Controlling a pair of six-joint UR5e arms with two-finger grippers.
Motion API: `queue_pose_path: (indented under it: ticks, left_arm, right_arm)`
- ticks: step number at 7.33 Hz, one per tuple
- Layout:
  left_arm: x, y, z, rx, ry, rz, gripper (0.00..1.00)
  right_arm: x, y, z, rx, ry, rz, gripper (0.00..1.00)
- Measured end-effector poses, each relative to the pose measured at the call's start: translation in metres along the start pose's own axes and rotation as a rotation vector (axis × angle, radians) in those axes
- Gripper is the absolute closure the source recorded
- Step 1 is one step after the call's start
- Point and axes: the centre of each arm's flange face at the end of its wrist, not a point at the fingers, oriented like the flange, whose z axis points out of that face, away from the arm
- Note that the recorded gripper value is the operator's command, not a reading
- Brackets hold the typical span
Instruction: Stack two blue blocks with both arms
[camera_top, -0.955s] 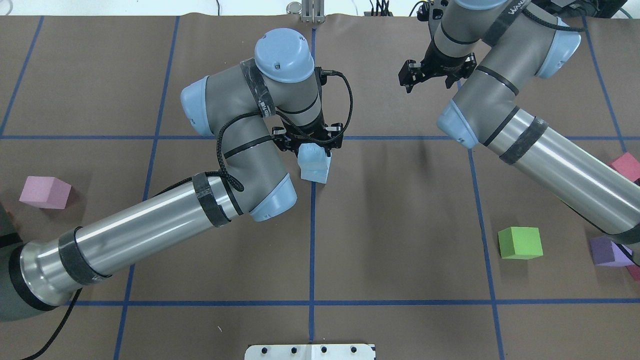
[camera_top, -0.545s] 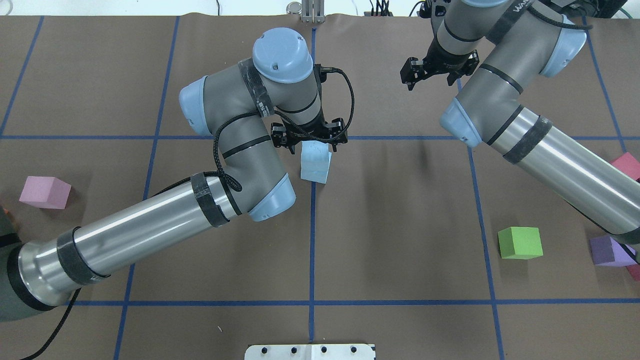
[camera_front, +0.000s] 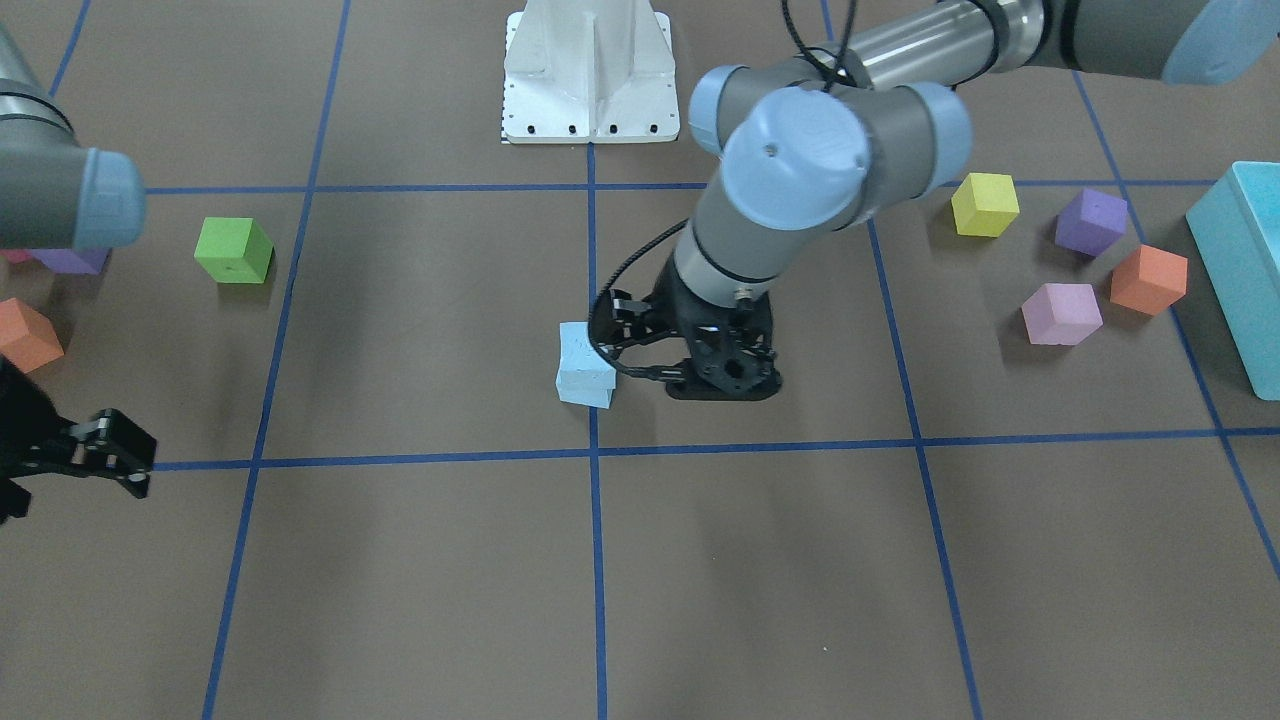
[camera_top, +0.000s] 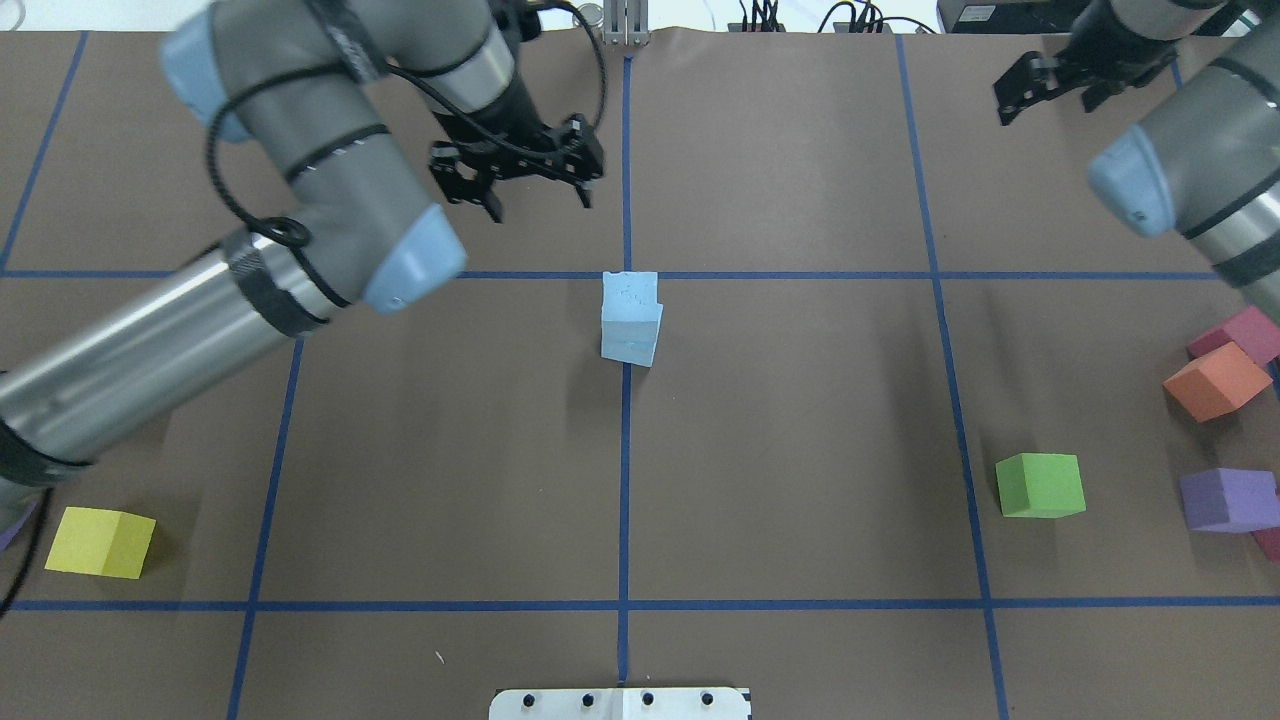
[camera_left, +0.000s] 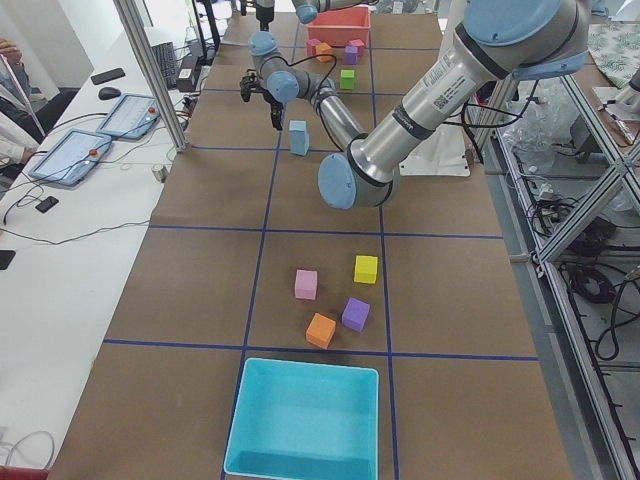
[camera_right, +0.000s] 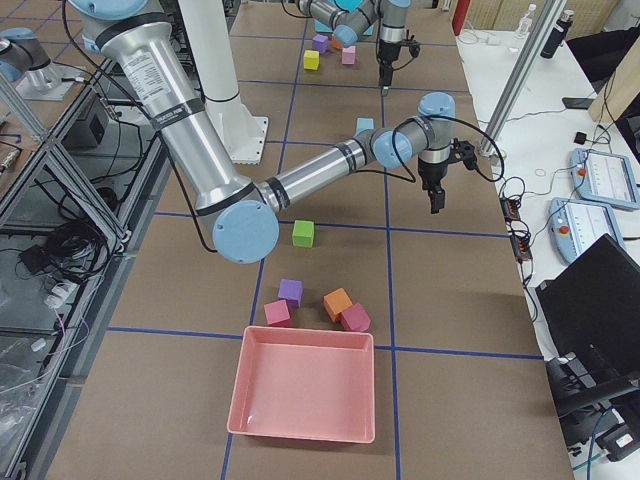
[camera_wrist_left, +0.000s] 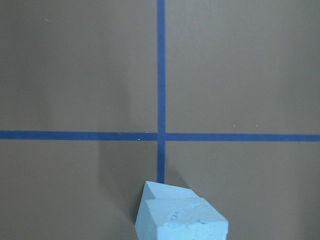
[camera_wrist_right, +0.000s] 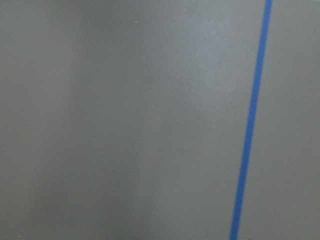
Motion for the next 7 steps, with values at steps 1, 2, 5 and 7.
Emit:
queue_pose_path:
  ticks: [1,2,5,7]
  left_arm:
    - [-0.081,-0.015,-0.034,0.012,-0.001,0.046,0.01]
    - [-0.169,-0.03,-0.073,0.029,-0.019,0.104,0.01]
    - [-0.436,-0.029,-0.156,-0.011,-0.149,0.183,0.01]
    - [-0.537,0.005,-0.161,-0.066,-0.181,0.132,0.01]
  right_arm:
    - [0.051,0.016,-0.011,-0.013,-0.013,0.061,0.0]
    - [0.095,0.039,-0.018,-0.027,-0.026,0.111,0.0]
    - [0.176,0.125,-0.034,-0.047,-0.034,0.186,0.0]
    - [0.202,0.16,-0.043,-0.049,-0.028,0.23,0.0]
